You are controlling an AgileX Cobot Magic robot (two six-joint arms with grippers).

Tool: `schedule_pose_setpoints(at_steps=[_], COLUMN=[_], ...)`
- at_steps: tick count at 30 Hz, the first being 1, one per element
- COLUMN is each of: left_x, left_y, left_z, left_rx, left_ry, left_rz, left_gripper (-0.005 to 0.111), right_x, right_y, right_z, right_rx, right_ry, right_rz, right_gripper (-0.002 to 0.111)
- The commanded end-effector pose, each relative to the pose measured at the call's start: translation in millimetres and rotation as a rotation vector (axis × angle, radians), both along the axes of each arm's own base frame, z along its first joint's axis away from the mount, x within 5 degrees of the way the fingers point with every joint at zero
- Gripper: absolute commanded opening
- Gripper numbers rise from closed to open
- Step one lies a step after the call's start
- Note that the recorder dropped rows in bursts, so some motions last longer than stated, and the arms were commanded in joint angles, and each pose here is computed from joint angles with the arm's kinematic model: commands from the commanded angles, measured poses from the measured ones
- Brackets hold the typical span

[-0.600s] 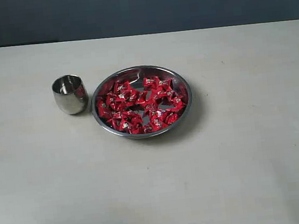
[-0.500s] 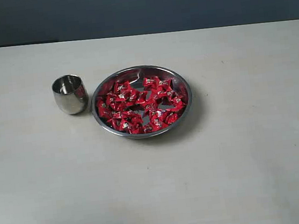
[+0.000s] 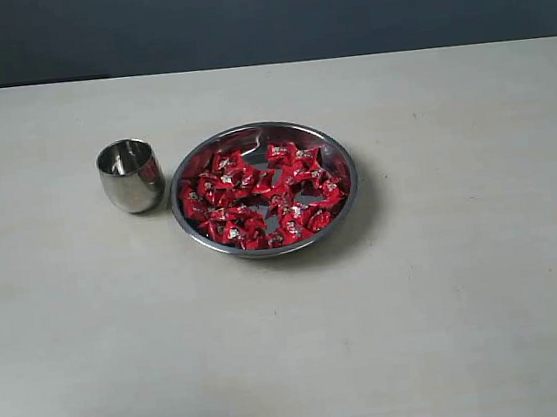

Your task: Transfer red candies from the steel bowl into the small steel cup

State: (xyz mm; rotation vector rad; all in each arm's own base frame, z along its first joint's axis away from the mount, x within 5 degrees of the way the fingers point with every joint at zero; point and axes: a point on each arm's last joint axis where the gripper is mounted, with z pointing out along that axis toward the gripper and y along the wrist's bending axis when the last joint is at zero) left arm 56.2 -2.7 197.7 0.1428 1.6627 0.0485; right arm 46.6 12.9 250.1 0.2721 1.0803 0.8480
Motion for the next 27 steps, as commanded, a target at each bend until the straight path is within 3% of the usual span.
schedule_pose_setpoints(at_steps=[1, 8, 12, 14, 16, 21, 27], left_x=[-0.2, -0.2, -0.2, -0.2, -0.2, -0.2, -0.2], left_y=[-0.1, -0.1, -0.1, -0.1, -0.1, -0.1, -0.1], left_z=[-0.7, -0.7, -0.7, -0.7, -0.7, -0.7, -0.7], left_rx=[-0.008, -0.008, -0.008, -0.008, -0.008, -0.008, -0.008], left_ry=[-0.006, -0.006, -0.006, -0.006, -0.006, -0.006, -0.006], left_rz=[0.0, 0.0, 0.0, 0.0, 0.0, 0.0, 0.0], left_gripper=[0.002, 0.002, 0.002, 0.002, 0.002, 0.002, 0.002], right_x=[-0.1, 3.8, 0.5, 2.7, 10.0, 58.3, 167.8], right_y=[0.0, -0.2, 1.7, 4.3, 7.0, 10.9, 26.5], right_z=[-1.1, -9.1, -2.1, 4.4, 17.6, 72.5, 117.6], right_rx=[0.007, -0.028, -0.045, -0.111, -0.288, -0.597, -0.8], right_ry=[0.007, 0.098, 0.009, 0.012, 0.083, 0.24, 0.374], right_rz=[0.002, -0.017, -0.004, -0.01, -0.057, -0.152, -0.164], right_gripper=[-0.001, -0.001, -0.001, -0.001, -0.001, -0.001, -0.001])
